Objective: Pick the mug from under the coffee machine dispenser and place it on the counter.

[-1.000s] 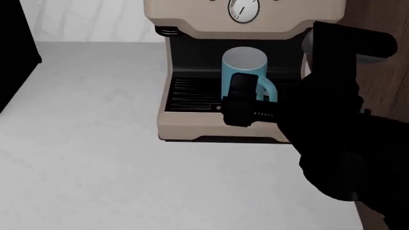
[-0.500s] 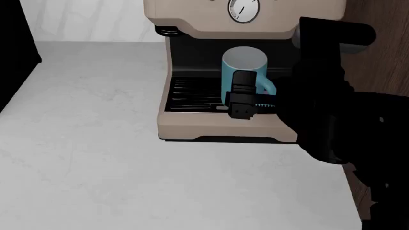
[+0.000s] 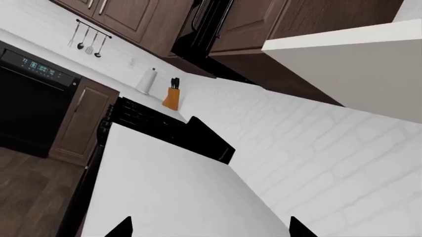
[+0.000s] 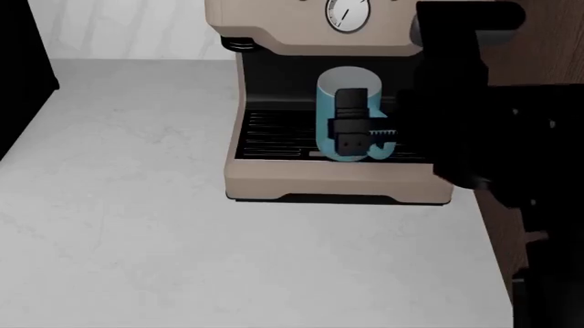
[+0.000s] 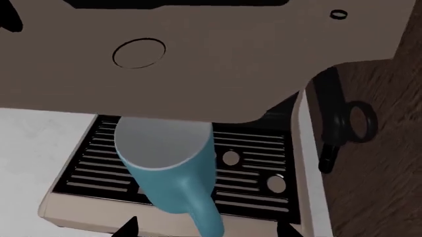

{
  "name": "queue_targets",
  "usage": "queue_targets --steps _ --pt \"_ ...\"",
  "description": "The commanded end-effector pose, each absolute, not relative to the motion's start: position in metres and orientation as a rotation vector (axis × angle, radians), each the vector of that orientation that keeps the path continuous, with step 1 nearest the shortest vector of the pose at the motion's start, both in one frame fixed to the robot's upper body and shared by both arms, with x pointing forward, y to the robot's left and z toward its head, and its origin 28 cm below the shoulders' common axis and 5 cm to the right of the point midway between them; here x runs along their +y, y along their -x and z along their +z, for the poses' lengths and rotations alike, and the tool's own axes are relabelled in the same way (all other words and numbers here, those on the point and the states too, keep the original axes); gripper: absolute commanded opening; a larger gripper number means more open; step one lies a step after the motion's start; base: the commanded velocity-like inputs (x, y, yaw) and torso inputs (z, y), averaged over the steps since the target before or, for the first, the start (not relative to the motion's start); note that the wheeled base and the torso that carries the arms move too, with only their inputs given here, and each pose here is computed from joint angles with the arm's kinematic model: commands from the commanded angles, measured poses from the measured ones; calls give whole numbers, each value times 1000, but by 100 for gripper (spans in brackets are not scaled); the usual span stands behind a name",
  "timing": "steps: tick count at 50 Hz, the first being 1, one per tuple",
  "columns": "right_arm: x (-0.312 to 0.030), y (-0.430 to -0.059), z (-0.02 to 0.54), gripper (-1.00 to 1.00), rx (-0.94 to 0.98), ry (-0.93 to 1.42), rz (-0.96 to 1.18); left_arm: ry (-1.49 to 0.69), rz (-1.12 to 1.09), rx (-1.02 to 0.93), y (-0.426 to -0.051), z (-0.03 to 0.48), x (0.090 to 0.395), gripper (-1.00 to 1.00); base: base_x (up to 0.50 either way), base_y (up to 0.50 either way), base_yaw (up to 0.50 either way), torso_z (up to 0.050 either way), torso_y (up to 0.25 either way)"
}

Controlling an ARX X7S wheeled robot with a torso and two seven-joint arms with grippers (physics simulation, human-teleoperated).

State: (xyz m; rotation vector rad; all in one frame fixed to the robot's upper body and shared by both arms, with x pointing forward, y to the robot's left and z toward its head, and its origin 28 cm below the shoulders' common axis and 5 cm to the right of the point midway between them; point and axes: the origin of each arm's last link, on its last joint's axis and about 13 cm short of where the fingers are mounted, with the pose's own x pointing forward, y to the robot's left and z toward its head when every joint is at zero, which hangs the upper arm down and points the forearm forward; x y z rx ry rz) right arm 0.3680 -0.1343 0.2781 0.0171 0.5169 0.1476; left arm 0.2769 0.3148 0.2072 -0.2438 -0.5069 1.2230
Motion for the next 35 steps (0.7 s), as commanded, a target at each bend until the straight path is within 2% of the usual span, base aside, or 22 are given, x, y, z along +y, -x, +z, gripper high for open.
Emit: queue_targets --steps 1,35 --pt "-164 -373 281 100 557 130 47 239 1227 -506 -277 207 315 100 0 -12 -12 0 10" --pt "-149 -390 271 100 594 156 157 240 1232 -507 -276 208 315 100 0 -5 -6 2 2"
